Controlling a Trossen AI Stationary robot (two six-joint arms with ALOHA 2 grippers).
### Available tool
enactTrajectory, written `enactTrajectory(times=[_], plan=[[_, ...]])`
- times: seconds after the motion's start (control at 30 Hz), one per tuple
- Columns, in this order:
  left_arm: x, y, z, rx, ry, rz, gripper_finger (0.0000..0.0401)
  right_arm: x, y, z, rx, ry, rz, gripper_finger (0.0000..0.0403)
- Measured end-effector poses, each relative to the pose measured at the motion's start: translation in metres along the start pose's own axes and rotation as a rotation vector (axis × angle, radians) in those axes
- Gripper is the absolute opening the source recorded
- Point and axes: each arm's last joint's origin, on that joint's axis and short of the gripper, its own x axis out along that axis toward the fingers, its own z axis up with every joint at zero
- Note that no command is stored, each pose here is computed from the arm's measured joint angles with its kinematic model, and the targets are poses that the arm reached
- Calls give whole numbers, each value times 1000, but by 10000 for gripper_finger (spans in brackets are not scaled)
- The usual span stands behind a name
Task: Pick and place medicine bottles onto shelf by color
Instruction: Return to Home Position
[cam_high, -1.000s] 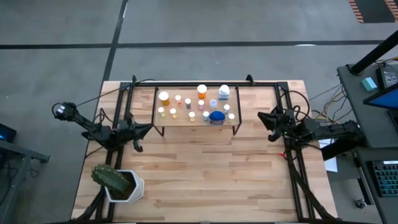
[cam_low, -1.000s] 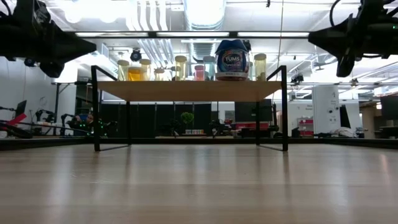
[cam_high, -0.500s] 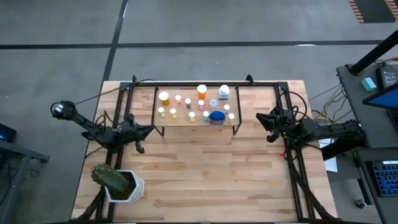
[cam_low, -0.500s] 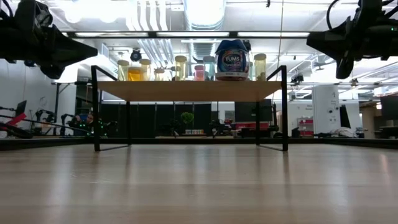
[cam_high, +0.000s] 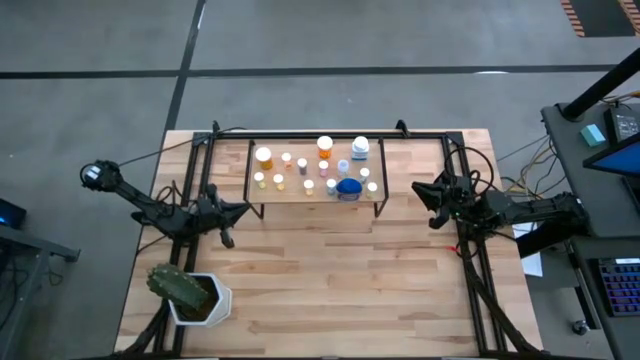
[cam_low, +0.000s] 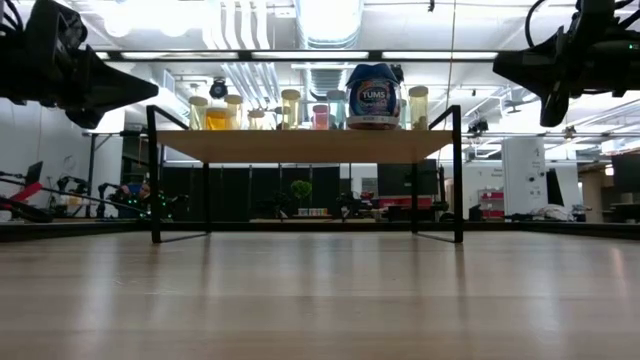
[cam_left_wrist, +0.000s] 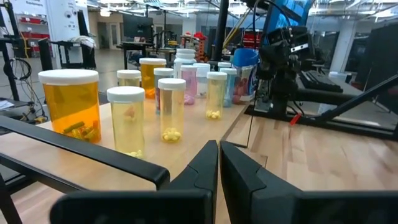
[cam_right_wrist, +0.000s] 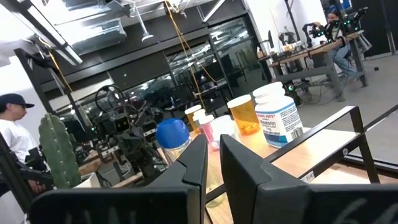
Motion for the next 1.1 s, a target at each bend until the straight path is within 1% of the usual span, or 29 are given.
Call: enactTrajectory(times=[0.73, 1.1], plan=[[2, -2, -5, 44, 32, 2, 0, 0, 0, 0, 0, 0, 0, 34], [2, -2, -5, 43, 32, 2, 0, 0, 0, 0, 0, 1, 0, 34]])
